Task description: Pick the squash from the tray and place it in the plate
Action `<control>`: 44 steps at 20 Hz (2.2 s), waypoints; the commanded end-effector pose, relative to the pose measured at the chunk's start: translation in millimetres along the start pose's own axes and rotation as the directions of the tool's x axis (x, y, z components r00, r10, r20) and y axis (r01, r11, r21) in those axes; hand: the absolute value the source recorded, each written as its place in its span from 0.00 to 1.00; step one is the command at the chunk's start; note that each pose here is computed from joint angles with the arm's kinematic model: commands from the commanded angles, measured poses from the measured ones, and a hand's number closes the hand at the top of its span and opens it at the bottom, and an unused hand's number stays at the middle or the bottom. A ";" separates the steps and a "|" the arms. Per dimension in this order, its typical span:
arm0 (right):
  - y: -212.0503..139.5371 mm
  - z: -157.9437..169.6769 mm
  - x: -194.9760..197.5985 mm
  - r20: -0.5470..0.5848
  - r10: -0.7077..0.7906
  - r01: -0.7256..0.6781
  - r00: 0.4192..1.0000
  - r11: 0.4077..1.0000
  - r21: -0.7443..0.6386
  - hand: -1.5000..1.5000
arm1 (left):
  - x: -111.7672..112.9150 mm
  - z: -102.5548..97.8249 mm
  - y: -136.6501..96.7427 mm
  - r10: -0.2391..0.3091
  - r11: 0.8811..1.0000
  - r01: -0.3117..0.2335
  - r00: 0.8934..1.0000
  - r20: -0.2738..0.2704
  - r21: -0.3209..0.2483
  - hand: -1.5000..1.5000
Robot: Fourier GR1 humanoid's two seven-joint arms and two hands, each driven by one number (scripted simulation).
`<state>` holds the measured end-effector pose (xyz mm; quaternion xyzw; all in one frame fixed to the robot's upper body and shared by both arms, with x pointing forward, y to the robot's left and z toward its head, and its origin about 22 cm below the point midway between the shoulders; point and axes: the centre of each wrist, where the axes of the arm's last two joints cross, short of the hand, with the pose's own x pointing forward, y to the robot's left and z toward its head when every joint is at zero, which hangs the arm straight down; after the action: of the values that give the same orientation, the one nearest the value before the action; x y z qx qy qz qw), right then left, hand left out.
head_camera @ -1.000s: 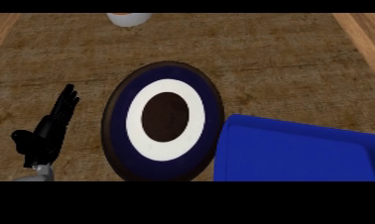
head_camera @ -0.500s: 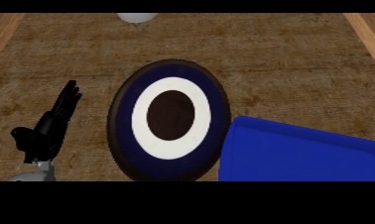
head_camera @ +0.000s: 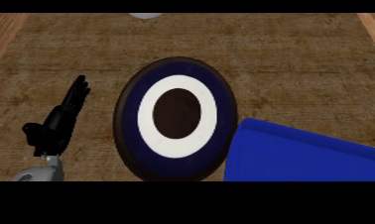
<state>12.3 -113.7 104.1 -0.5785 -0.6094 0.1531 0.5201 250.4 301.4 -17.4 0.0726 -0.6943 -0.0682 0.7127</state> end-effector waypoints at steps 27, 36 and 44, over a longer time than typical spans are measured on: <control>10.3 -48.5 33.2 -0.209 -0.530 0.491 0.822 0.845 -0.211 0.00 | 8.5 -15.7 -20.7 0.017 0.998 -0.016 1.000 0.014 -0.066 0.50; 38.2 -63.6 36.5 -0.175 -0.788 0.705 0.590 0.608 -0.365 0.00 | -4.5 -6.0 1.2 -0.005 1.000 0.005 1.000 -0.008 -0.010 0.50; 76.0 -33.0 -15.0 -0.155 -0.781 0.720 0.605 0.619 -0.312 0.00 | -16.1 4.6 7.3 0.016 1.000 -0.016 0.999 -0.029 0.011 0.50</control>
<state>78.7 -115.0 79.8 -0.3657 -0.7262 -0.1847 0.5521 249.8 305.5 -25.0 0.0657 -0.6864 -0.0642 0.7213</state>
